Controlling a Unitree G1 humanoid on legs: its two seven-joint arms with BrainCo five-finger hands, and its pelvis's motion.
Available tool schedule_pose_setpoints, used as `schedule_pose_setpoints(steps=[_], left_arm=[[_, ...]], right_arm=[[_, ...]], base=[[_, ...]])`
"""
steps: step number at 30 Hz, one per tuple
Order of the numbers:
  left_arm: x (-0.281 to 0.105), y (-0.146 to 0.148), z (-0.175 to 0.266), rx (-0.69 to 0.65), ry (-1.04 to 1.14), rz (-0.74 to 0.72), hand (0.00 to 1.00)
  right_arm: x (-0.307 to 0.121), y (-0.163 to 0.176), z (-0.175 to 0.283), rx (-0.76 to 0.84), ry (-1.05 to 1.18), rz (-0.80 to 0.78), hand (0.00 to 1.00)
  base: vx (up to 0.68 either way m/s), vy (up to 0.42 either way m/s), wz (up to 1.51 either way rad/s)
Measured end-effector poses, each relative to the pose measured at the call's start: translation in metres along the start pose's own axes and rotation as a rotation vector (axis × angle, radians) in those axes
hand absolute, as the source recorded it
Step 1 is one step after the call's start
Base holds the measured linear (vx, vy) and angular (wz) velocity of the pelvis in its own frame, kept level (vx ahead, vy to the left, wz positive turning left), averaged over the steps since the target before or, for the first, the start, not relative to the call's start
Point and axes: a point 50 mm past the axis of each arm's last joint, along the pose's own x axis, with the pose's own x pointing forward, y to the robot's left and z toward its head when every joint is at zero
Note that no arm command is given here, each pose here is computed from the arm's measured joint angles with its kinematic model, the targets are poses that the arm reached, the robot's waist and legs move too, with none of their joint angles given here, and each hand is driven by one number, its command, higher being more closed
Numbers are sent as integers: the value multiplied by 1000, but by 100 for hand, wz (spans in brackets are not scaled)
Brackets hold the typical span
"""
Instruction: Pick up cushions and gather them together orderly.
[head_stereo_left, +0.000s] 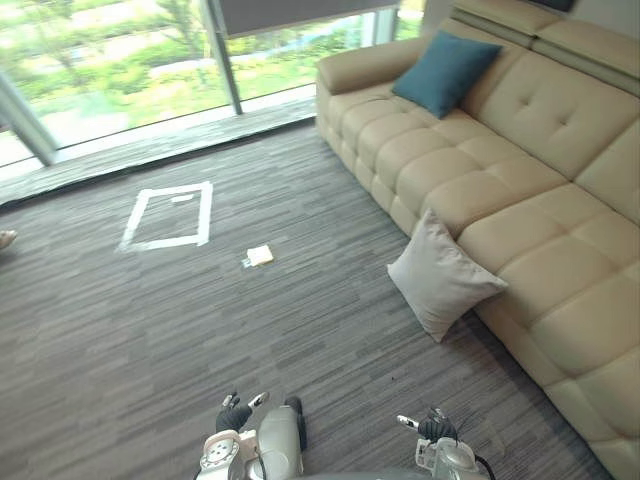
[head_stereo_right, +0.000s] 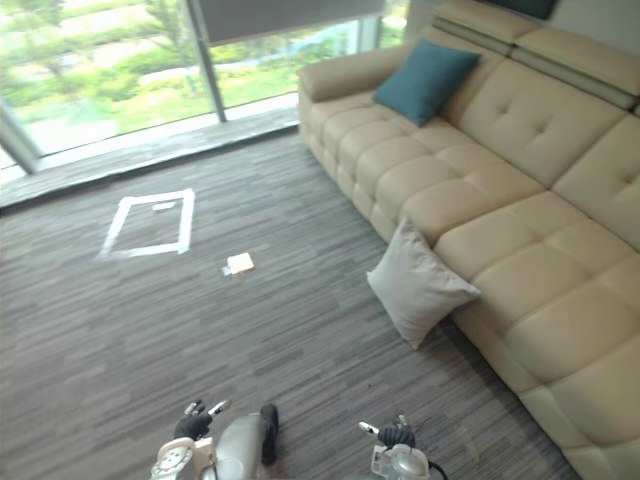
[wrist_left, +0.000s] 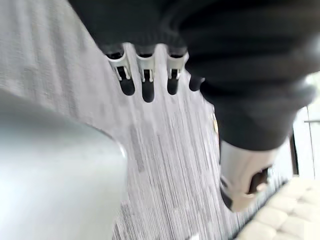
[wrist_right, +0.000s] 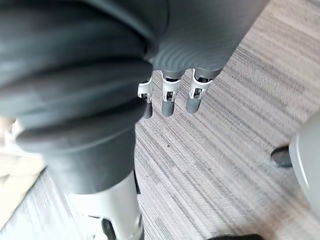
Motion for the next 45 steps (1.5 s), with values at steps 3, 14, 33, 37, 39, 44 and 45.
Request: schedule_pose_setpoints(steps=[3,14,33,37,39,44,45], left_arm=[[2,7,-3,19,27,19,0],[1,5,-21,104,131,-6,0],[1,-11,-3,75,25,-45,0],[3,-1,-1,95,25,-23,0],[3,0,-4,101,38,-22,0],[2,0,-12,113,74,-30,0],[1,0,-13,114,76,-31,0]], right_arm=[[-2,7,-1,-5,-5,22,0],[3,3,19,-18,-65,19,0],[5,-10,13,-44,-31,-31,0],[1,12,4,-47,-10,28,0],[0,13,2,-44,-6,34,0],[0,13,1,-54,-11,34,0],[0,12,2,-51,-12,32,0]], base=[[487,369,-95],[338,76,-49],[341,-8,-47],[204,218,-77],[123,152,-63],[122,101,-42],[97,6,0]])
